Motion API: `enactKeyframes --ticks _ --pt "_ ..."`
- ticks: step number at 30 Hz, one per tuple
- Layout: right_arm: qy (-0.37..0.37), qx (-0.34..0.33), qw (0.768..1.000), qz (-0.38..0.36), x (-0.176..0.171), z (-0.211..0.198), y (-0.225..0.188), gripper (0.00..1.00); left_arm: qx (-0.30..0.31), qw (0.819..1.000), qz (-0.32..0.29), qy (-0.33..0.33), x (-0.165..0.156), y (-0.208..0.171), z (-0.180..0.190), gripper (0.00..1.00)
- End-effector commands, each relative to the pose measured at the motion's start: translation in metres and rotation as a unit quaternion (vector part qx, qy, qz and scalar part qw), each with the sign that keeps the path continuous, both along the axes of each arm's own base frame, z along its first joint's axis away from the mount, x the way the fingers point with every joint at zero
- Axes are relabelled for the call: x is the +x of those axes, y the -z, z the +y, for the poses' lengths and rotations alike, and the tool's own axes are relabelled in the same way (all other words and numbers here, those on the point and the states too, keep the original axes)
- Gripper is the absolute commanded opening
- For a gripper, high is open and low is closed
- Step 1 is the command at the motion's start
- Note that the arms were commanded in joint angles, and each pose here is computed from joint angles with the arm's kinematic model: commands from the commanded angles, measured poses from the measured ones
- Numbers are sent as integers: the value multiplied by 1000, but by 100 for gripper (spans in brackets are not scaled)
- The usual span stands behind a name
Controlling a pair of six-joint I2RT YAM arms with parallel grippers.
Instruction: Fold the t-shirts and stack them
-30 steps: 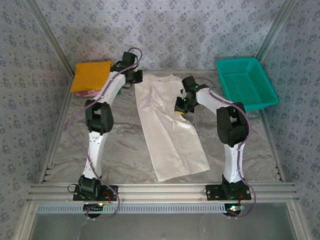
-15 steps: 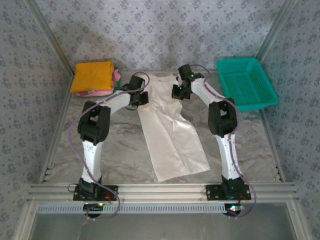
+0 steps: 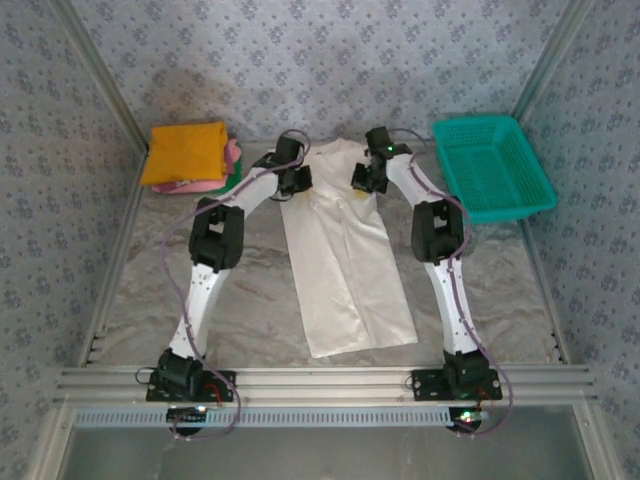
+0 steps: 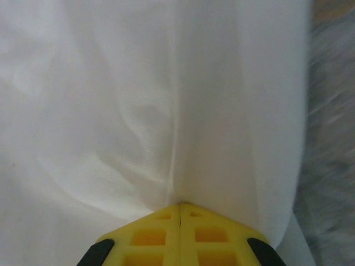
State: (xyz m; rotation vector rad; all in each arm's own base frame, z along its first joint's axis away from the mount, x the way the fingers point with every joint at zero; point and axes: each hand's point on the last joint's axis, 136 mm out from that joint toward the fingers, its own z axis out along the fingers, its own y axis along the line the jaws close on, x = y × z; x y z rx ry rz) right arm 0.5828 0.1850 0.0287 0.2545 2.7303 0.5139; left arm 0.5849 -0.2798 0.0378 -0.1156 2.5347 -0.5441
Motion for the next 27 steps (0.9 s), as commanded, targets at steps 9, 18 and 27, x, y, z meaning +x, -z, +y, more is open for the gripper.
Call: enactKeyframes --ticks 9,18,27 --pt "68 66 995 -23 33 -42 -28 16 -34 996 -21 80 22 -8 -37 2" --pt "9 56 994 -96 -29 -30 -149 12 41 989 -102 98 -17 -152 -12 4" --pt "12 -60 998 -33 -167 -65 -82 0 32 992 -75 97 -151 -115 12 8"
